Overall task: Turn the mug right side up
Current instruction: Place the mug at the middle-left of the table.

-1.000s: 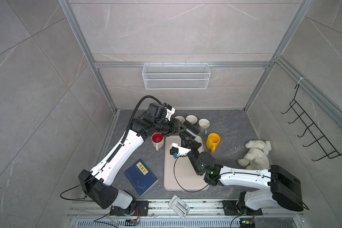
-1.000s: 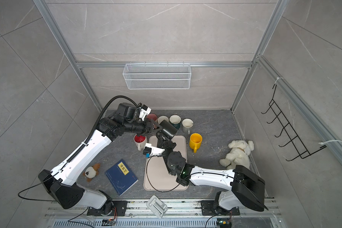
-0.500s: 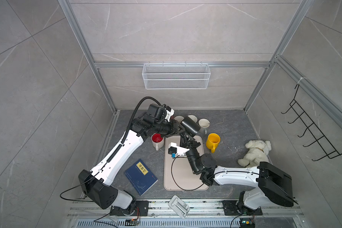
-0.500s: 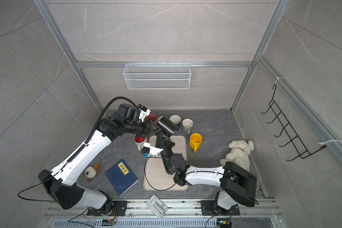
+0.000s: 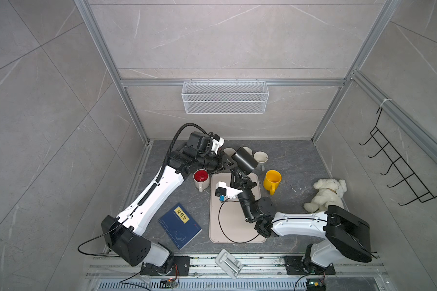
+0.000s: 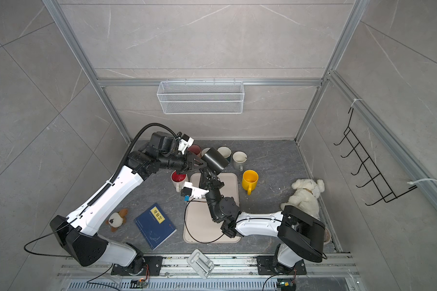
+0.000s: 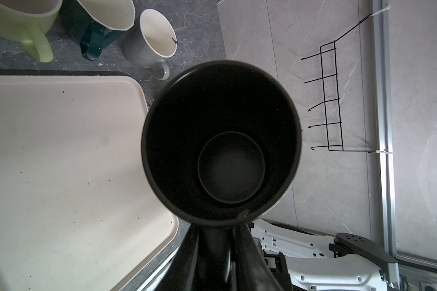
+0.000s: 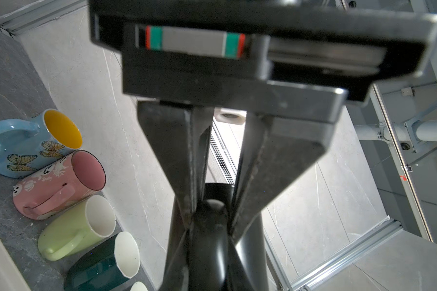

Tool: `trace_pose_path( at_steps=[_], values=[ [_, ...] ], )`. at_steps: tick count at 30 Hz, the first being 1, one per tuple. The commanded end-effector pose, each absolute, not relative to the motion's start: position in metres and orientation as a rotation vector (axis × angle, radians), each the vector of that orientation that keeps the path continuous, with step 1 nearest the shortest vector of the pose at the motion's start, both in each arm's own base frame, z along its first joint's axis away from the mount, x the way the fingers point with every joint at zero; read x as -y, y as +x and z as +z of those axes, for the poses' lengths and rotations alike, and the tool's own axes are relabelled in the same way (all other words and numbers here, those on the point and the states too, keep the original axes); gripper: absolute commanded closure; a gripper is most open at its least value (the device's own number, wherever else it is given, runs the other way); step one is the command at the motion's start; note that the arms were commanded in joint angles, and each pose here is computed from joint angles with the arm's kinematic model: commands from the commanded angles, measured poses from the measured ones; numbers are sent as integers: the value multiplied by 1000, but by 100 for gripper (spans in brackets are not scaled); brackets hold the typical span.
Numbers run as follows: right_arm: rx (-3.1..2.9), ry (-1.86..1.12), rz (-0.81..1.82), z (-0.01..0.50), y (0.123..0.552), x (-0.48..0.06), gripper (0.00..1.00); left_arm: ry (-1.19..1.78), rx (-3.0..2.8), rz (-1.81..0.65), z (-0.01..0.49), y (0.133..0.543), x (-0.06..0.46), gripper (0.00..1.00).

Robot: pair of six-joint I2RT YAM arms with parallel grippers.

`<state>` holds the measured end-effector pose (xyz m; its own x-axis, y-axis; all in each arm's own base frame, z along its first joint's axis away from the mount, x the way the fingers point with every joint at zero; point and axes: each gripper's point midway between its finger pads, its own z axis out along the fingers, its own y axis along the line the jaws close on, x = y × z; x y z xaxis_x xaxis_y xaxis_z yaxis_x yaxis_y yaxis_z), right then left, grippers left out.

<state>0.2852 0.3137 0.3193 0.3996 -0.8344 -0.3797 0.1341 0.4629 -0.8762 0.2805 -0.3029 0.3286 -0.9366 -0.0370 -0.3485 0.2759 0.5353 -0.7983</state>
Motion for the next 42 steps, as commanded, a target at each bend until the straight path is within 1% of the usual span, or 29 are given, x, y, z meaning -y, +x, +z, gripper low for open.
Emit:
trace_pose_path(
  at_steps=[1,6,10,11,13,16,19,22,30,32,39,40,42],
  values=[
    [-877,-760,-657,360,271,-308,100,204,-2534,-1433,309,272,313,100],
    [-872,-766,-657,359,271,-309,100,229,-2535,-1454,301,268,316,100],
    [-890,-777,-668,354,272,-311,100,208,-2517,-1418,295,269,312,100],
    [-895,-782,-669,353,272,-311,96,203,-2512,-1409,295,269,310,100],
    [-908,-788,-672,352,272,-311,93,194,-2492,-1409,297,270,309,100],
    [-934,-810,-677,347,274,-312,85,176,-2471,-1387,300,272,305,100],
    [-969,-821,-685,342,277,-311,81,160,-2434,-1371,307,274,301,100],
    [-1002,-818,-696,339,280,-309,71,146,-2403,-1364,312,274,298,100],
    [-1069,-797,-709,334,286,-304,71,111,-2340,-1351,322,274,290,100],
    [-1102,-792,-727,330,290,-302,67,96,-2332,-1330,324,274,286,100],
    [-1153,-762,-742,324,295,-301,64,68,-2267,-1312,336,273,277,100],
    [-1158,-756,-743,325,295,-300,66,62,-2262,-1307,337,273,276,100],
    [-1167,-746,-749,324,297,-300,77,50,-2252,-1296,338,273,272,100]
  ],
)
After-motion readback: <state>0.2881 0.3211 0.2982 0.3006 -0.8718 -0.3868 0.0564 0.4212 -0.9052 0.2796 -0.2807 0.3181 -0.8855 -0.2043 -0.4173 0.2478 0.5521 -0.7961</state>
